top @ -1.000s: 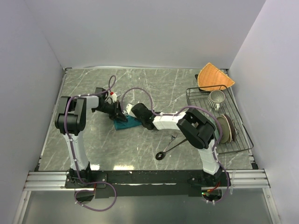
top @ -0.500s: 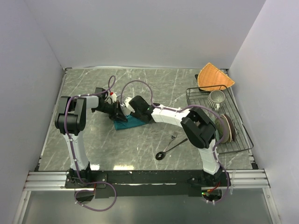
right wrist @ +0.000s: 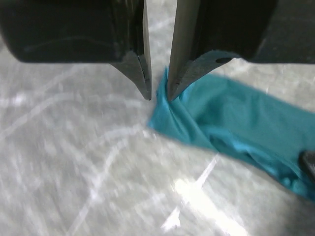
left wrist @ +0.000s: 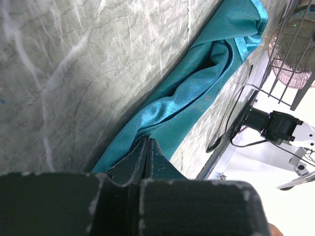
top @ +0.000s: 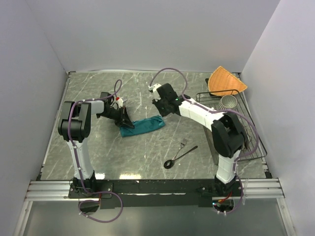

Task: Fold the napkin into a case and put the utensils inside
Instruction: Insert the top corner of the smaller rectangle folded napkin into the folded napkin.

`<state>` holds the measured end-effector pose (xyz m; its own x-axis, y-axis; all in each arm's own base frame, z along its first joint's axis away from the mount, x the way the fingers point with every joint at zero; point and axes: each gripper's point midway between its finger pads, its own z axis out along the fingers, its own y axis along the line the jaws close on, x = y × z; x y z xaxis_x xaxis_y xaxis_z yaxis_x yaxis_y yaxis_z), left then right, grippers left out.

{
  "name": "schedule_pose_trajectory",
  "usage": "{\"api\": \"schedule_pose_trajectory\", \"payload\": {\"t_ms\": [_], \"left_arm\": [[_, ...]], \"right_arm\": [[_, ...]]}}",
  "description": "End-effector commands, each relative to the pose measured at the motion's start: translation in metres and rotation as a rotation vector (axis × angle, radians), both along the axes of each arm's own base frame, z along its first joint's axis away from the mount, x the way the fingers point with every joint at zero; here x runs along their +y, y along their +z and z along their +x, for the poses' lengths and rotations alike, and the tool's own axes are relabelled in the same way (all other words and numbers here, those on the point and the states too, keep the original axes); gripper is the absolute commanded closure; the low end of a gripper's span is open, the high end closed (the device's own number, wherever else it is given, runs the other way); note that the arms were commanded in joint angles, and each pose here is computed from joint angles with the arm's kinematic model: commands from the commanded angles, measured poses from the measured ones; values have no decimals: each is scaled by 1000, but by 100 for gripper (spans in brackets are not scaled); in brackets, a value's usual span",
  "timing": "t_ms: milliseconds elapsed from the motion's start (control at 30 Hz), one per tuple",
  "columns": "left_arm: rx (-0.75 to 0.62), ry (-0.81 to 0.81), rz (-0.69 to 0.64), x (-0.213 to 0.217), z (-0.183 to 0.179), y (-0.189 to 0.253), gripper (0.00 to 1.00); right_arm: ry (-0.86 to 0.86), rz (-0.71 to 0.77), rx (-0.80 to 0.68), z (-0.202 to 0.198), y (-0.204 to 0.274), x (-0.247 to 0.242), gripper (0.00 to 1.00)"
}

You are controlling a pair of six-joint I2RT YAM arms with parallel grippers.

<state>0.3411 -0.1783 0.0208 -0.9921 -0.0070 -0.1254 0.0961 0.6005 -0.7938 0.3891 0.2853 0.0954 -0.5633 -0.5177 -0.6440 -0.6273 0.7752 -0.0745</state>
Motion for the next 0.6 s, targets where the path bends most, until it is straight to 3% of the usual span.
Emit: {"api": "schedule_pose_trajectory", "payload": {"t_ms": [0, 67, 367, 567], "left_arm": [[-10, -2, 99, 11, 4, -23, 99], [-11, -5, 100, 11, 4, -24, 99], [-19, -15, 108, 13, 0, -23, 99], [-30, -26, 110, 14, 0, -22, 99]], "right_arm": [[-16, 129, -15, -3, 25, 18, 76], [-31, 107, 47, -3, 14, 16, 78], [-80, 256, 246, -9, -18, 31, 76], [-183, 263, 379, -11, -62, 15, 76]]}}
